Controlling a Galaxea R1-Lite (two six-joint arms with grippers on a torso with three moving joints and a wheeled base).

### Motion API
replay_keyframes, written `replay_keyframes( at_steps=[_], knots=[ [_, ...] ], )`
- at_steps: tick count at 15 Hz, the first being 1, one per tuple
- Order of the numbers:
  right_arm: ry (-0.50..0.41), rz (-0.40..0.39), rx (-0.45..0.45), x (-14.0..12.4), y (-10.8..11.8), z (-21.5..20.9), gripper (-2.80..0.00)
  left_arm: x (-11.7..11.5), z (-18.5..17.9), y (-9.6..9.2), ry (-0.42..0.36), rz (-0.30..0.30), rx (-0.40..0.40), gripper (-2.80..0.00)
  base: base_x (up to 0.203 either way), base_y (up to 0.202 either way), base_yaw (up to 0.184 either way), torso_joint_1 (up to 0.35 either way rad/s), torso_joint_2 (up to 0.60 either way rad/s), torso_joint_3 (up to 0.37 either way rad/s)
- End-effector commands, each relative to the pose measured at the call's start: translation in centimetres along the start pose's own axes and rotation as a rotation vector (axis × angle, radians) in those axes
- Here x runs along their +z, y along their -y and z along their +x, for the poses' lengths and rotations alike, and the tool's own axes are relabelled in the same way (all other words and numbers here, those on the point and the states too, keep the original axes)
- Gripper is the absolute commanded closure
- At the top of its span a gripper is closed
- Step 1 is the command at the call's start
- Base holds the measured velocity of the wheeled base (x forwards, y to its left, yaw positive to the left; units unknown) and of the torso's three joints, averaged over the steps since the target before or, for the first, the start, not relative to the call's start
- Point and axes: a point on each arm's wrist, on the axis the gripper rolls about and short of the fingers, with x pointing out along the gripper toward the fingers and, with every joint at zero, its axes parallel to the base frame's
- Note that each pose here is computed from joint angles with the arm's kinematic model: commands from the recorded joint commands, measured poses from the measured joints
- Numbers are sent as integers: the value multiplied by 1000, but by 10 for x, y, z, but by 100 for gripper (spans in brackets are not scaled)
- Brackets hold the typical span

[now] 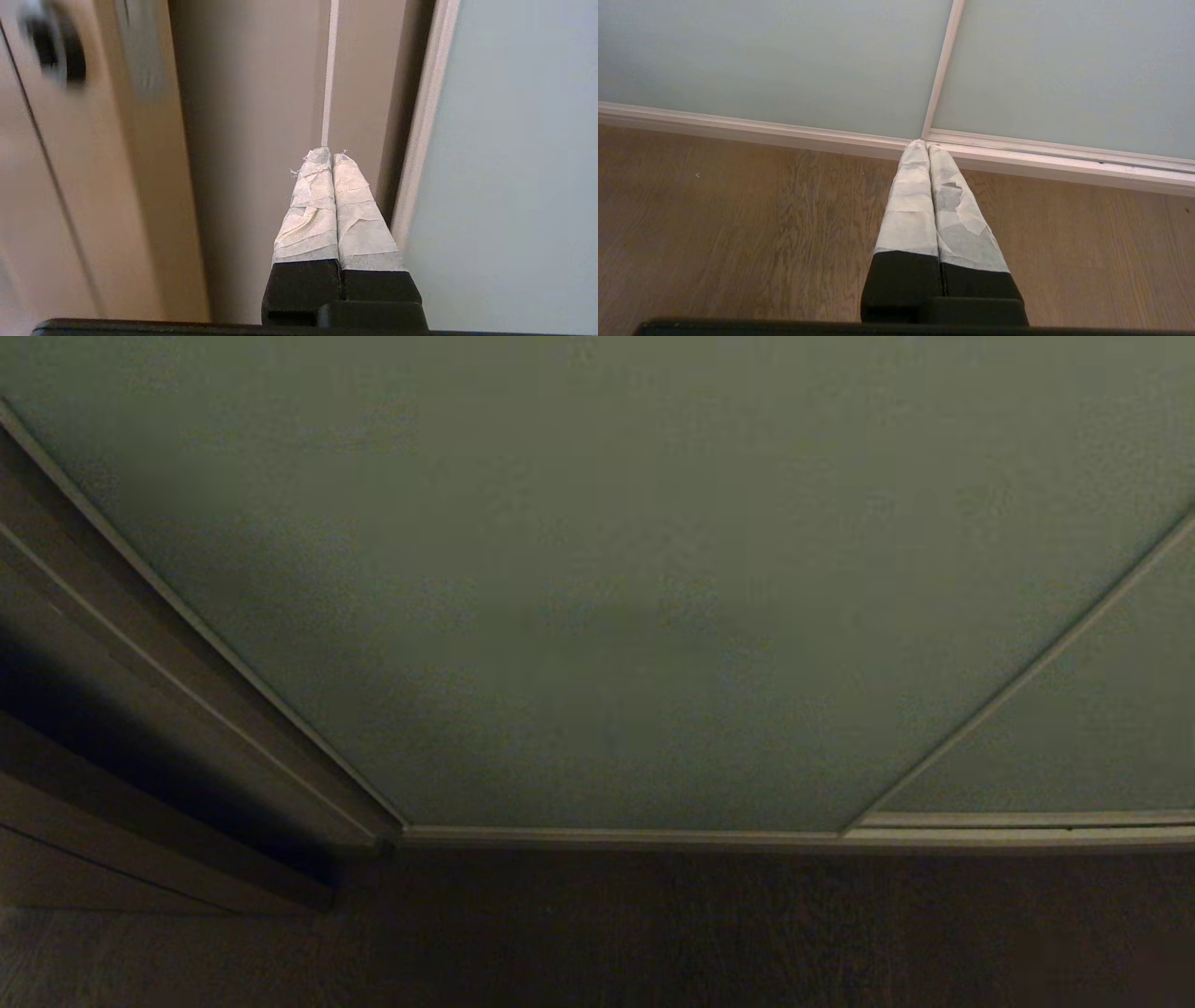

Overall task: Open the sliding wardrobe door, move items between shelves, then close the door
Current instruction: Open the door

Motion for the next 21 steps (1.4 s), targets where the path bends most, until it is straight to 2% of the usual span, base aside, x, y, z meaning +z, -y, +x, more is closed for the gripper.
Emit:
replay_keyframes(
  at_steps=[1, 3, 6, 10, 13, 17, 21],
  knots=[
    [0, -1, 0, 0, 0, 0, 0, -19, 22, 16, 31, 19, 17, 0, 0, 0, 0, 0, 0, 0],
    [0, -1, 1, 0, 0, 0, 0, -29, 32, 24, 22, 33, 3, 0, 0, 0, 0, 0, 0, 0],
    [0, -1, 0, 0, 0, 0, 0, -23, 50, 33, 4, -10, -15, 0, 0, 0, 0, 0, 0, 0],
    [0, -1, 1, 0, 0, 0, 0, -20, 69, 29, -114, -25, -42, 0, 0, 0, 0, 0, 0, 0],
    [0, -1, 0, 0, 0, 0, 0, -22, 75, 31, -185, -28, -116, 0, 0, 0, 0, 0, 0, 0],
    [0, -1, 1, 0, 0, 0, 0, -26, 78, 34, -196, -29, -154, 0, 0, 0, 0, 0, 0, 0],
    [0, -1, 0, 0, 0, 0, 0, -26, 87, 31, -179, -12, -125, 0, 0, 0, 0, 0, 0, 0]
  ],
)
